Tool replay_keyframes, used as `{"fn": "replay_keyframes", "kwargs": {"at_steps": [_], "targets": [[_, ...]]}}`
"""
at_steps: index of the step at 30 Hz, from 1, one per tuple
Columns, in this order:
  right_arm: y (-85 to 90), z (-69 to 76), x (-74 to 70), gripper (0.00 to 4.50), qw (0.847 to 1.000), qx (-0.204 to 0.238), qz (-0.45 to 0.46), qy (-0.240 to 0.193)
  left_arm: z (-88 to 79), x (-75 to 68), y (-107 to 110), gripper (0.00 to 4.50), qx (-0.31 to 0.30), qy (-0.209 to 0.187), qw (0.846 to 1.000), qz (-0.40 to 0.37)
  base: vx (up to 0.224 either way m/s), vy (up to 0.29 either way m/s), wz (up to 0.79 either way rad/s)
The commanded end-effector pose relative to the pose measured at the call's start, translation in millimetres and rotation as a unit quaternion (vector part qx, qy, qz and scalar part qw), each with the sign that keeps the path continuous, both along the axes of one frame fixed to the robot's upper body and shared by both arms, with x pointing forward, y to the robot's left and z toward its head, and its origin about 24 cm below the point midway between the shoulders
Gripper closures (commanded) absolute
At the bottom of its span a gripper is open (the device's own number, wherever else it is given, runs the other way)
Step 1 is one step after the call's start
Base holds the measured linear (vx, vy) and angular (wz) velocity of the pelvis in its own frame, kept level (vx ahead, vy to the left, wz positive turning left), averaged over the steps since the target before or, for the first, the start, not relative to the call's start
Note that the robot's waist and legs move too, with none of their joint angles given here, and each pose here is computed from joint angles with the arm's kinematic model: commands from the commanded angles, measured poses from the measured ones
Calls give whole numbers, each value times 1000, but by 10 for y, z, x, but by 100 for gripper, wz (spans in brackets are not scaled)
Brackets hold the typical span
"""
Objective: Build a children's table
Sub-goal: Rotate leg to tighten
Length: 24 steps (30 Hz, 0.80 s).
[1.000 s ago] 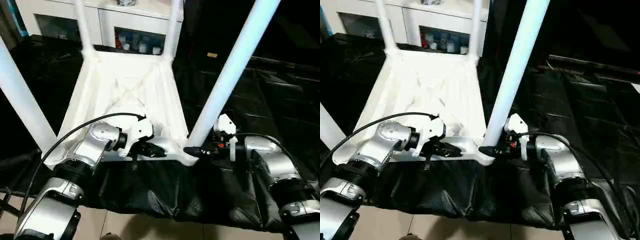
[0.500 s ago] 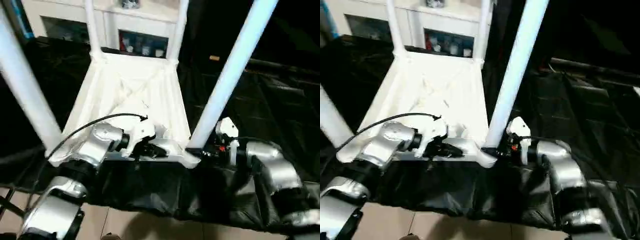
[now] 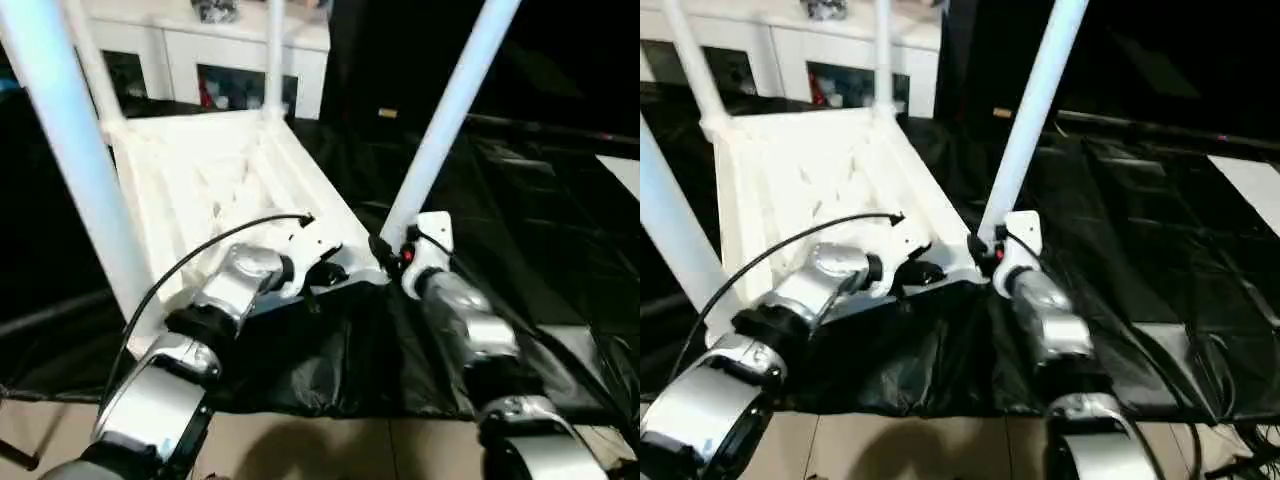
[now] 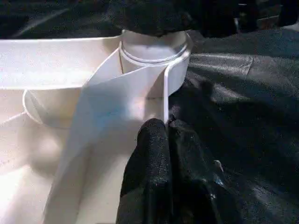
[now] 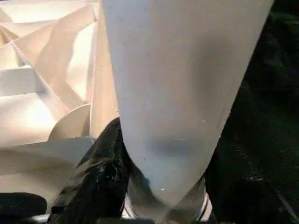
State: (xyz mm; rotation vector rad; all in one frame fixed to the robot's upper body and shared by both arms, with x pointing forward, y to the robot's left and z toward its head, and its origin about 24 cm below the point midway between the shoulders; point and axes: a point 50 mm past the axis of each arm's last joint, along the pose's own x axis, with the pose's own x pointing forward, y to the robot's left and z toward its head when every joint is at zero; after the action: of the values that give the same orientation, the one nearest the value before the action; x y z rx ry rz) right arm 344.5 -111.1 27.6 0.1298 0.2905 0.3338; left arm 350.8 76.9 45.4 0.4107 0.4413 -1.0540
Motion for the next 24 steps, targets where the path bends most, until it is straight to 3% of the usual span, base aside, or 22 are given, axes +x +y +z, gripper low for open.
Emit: {"fn": "replay_keyframes", "kwargs": {"at_steps": [1, 5, 7, 10, 14, 16, 17, 24], "targets": [[239, -168, -110, 205, 998, 8, 58, 39, 108, 11, -178, 450, -5, -28, 999, -36, 0, 0, 0], [99, -147, -97, 182, 998, 6, 58, 27, 66, -6, -78, 450, 7, -34, 998, -51, 0, 0, 0], [-15, -110, -120, 148, 997, -9, 82, 9, 54, -12, -22, 450, 10, -38, 998, -59, 0, 0, 0], [-138, -63, -158, 143, 994, -31, 105, -13, 51, -12, 22, 450, 10, -39, 997, -60, 0, 0, 0], [-495, 102, -362, 143, 979, -40, 191, -52, 95, 2, 118, 450, -11, -57, 997, -52, 42, -14, 4], [-535, 130, -388, 143, 978, -37, 199, -56, 103, 7, 129, 450, -16, -62, 997, -46, 55, -19, 2], [-587, 166, -420, 142, 975, -34, 209, -59, 119, 0, 140, 407, -28, -62, 997, -48, 0, 0, 0], [-805, 291, -633, 142, 959, -43, 274, -51, 299, -93, 274, 356, -122, -84, 989, -27, 0, 0, 0]]}}
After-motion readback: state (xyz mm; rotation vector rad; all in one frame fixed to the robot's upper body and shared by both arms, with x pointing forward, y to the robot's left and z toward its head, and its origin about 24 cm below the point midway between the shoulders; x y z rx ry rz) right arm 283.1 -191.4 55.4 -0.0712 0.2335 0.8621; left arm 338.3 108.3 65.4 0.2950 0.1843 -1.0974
